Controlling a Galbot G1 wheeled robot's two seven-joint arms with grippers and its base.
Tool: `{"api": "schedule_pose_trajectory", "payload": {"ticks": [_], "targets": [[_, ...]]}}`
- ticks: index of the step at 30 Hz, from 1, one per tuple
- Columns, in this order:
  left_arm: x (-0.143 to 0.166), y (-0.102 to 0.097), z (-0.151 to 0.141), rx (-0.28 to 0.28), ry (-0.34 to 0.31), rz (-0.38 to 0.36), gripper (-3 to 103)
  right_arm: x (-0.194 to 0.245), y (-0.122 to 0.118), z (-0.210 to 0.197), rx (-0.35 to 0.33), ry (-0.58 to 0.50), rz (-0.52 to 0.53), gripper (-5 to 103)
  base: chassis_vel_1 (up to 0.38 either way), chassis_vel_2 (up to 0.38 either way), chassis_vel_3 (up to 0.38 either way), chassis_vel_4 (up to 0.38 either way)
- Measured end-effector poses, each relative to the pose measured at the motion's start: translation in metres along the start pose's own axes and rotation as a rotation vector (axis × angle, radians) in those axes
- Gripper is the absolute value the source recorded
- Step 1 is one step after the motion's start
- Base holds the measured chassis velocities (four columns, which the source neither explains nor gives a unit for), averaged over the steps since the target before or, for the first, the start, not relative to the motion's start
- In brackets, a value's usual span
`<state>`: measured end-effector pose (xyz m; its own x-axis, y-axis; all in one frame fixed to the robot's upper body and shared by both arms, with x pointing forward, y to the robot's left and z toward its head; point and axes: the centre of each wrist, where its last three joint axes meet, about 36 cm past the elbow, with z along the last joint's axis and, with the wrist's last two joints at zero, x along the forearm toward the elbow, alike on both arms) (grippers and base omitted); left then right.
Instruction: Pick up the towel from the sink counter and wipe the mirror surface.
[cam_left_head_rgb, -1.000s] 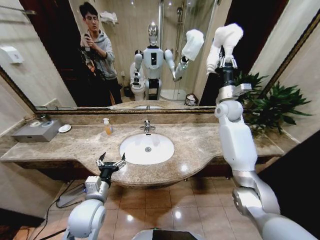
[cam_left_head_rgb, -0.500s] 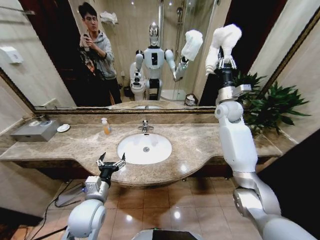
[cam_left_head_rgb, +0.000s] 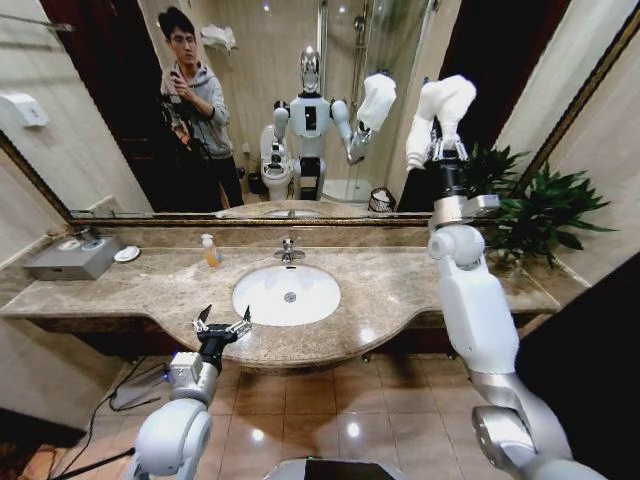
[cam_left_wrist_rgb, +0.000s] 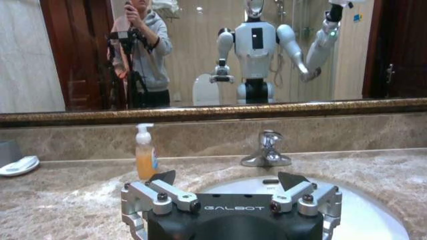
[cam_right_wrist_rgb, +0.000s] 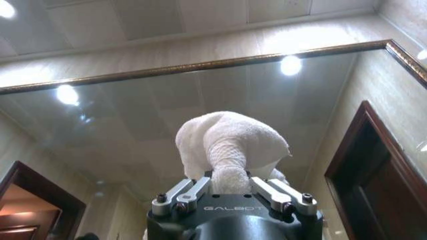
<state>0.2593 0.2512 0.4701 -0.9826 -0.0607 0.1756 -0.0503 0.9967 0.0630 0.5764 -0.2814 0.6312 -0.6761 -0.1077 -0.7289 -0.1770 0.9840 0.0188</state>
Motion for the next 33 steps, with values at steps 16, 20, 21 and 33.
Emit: {"api": "schedule_pose_trajectory", "payload": {"ticks": [16,20,21,33], "targets": [[0.000,0.000,0.000,0.000,0.000,0.000,100,-0.007,-0.002,-0.018,-0.004,-0.036,-0.003,13,-0.129,0.137,0.128,-0.106],[0.000,0.000,0.000,0.000,0.000,0.000,100,-0.027,-0.010,-0.027,-0.014,-0.087,-0.003,13,-0.063,0.078,0.029,0.003],[0.000,0.000,0.000,0.000,0.000,0.000,100,-0.027,-0.010,-0.027,-0.014,-0.087,-0.003,13,0.000,0.000,0.000,0.000],[0.000,0.000,0.000,0.000,0.000,0.000,100,-0.101,0.000,-0.004,-0.070,-0.130,-0.003,13,0.026,-0.017,-0.020,0.019]]}}
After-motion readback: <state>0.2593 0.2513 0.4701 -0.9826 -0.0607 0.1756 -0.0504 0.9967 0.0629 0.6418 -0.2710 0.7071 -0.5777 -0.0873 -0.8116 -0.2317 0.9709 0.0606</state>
